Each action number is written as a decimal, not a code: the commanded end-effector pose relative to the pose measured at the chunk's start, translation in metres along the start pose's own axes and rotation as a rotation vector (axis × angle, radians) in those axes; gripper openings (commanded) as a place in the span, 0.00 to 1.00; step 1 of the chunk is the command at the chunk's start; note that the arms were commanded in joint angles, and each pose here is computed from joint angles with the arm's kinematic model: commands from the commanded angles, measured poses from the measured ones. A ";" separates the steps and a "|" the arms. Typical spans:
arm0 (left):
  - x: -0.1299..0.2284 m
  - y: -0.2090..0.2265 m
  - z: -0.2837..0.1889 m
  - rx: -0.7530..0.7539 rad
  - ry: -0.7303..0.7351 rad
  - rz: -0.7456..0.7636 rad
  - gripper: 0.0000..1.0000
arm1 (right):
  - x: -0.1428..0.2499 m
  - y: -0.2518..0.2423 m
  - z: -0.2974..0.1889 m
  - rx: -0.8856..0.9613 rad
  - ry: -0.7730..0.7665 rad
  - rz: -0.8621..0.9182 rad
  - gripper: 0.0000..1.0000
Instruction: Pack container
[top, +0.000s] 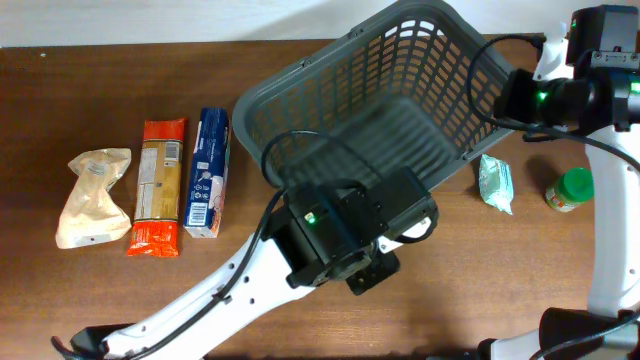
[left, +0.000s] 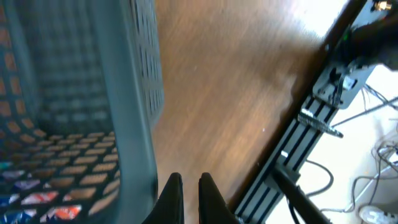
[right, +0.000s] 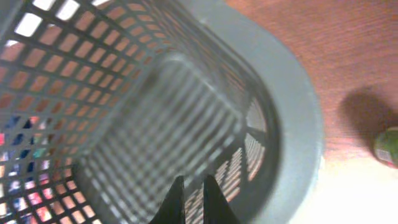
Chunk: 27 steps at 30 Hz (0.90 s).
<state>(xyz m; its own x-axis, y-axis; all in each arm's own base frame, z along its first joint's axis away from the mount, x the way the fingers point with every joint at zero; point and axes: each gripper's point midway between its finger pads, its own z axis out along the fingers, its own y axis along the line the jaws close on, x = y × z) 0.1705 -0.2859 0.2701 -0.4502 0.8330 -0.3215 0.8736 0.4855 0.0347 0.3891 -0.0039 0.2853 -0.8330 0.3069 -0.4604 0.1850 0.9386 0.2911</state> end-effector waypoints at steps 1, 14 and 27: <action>-0.006 0.002 0.003 -0.021 -0.013 0.019 0.02 | -0.002 -0.007 0.004 0.050 0.003 -0.015 0.04; 0.004 0.001 0.042 -0.019 0.050 0.038 0.02 | 0.001 -0.010 0.017 0.059 0.042 -0.008 0.04; 0.010 0.029 0.048 -0.109 0.075 0.004 0.02 | 0.019 -0.014 0.015 0.073 0.119 -0.040 0.04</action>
<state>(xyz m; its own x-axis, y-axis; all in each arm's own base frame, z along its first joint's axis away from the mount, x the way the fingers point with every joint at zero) 0.1844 -0.2866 0.2259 -0.4466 0.8543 -0.2658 0.8702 0.4839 0.0932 0.3805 -0.0082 0.2597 -0.8880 0.2700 -0.3722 0.1913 0.9530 0.2350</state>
